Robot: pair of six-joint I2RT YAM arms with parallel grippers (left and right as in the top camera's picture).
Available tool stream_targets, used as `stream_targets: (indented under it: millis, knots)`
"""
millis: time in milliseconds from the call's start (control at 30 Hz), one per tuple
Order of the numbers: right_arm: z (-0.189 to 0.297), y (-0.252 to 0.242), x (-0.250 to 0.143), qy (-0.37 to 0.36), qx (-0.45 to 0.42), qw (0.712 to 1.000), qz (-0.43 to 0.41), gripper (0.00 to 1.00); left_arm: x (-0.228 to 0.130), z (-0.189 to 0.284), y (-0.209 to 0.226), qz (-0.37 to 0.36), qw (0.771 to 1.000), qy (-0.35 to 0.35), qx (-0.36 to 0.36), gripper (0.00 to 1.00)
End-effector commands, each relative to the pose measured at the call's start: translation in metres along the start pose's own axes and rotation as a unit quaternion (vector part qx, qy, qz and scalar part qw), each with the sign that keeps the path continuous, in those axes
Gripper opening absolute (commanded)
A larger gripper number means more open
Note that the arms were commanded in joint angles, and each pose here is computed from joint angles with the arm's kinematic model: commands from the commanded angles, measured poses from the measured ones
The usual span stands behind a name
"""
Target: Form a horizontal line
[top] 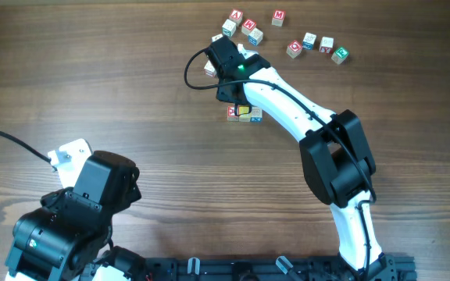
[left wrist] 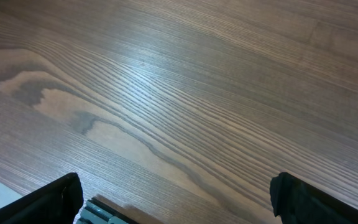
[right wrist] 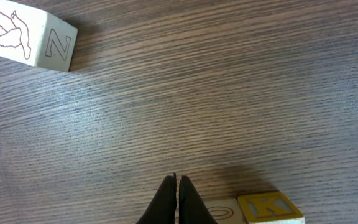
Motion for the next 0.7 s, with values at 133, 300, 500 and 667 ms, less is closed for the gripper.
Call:
stream_targets:
  millis: [133,300,500,667]
  knots:
    - [-0.025,0.000,-0.009,0.018,-0.005,1.000,0.010,0.05,0.000,0.000,0.001,0.010,1.000,-0.001,0.001,1.00]
    - [-0.026,0.000,-0.010,0.021,-0.006,1.000,0.012,0.05,0.000,0.000,0.001,0.010,1.000,-0.001,0.001,1.00]
    - [-0.026,-0.002,-0.016,0.043,-0.006,0.999,0.014,0.05,0.000,0.000,0.001,0.010,1.000,-0.001,0.001,1.00]
    - [-0.026,-0.003,-0.016,0.045,-0.008,0.999,0.014,0.05,0.000,0.000,0.001,0.010,1.000,-0.001,0.001,1.00]
Point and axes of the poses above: each gripper's point midway between its finger pads, its own z axis back along the fingers, its own y axis along the line the jaws close on, x = y × z, the point moved 8 cm from there along z, back along the fingers, and after that the axes turned 11 degrees about -z, right-handed, at the moved point
